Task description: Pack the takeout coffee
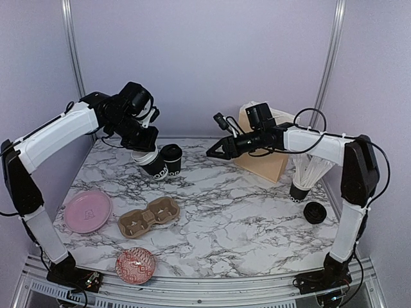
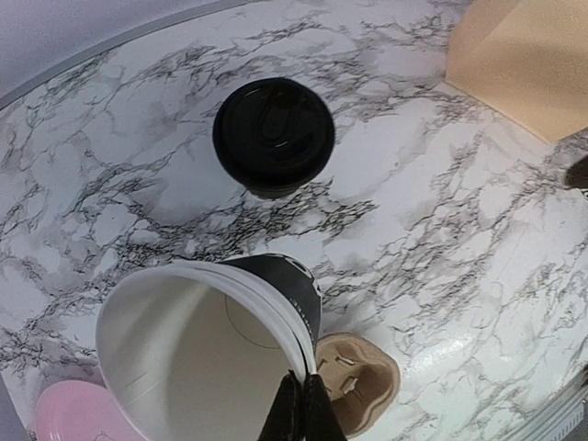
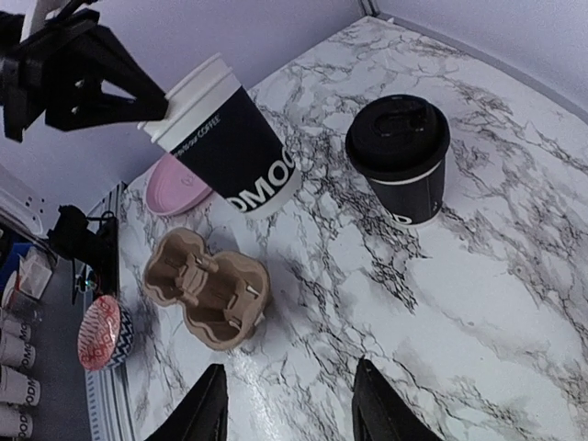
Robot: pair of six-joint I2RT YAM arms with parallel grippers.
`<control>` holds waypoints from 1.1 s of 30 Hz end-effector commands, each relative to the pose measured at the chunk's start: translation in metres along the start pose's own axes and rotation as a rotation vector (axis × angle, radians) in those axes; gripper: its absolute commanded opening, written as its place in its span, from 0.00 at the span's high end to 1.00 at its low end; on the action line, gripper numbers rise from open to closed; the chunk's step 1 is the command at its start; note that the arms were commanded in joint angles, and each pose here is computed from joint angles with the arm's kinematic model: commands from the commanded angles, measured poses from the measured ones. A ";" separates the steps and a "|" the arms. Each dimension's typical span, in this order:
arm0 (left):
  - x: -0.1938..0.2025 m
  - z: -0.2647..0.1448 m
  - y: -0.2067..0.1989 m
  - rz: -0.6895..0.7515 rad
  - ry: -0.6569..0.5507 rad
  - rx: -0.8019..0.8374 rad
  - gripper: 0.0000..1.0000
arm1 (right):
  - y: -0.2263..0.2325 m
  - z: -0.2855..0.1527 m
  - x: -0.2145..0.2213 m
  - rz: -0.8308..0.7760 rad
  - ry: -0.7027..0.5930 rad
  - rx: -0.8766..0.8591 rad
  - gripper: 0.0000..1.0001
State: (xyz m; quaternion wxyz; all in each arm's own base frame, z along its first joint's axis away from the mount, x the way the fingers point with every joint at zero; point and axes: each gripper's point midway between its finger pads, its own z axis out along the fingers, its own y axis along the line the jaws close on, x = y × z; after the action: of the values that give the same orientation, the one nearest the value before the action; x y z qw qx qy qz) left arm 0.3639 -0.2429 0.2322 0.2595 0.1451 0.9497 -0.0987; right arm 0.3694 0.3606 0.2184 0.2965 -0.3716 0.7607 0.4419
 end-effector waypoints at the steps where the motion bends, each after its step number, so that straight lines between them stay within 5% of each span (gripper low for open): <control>1: -0.007 -0.026 -0.041 0.028 -0.069 0.148 1.00 | 0.032 0.024 -0.032 0.085 -0.035 -0.125 0.52; 10: 0.000 -0.030 -0.088 0.106 -0.064 0.220 1.00 | 0.064 0.058 -0.025 0.162 0.027 -0.285 0.38; 25: 0.006 -0.032 -0.130 0.184 -0.049 0.296 1.00 | 0.066 0.064 -0.015 0.254 0.045 -0.358 0.36; 33: 0.001 -0.042 -0.134 0.196 -0.084 0.286 1.00 | 0.025 0.079 0.016 0.333 0.098 -0.190 0.39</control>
State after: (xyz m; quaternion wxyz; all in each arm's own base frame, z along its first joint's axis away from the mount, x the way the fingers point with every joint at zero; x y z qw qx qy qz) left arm 0.3024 -0.3406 0.2559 0.2566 0.2539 0.9140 -0.1851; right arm 0.3341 0.4390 0.2288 0.1523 -0.3225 0.7280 0.5855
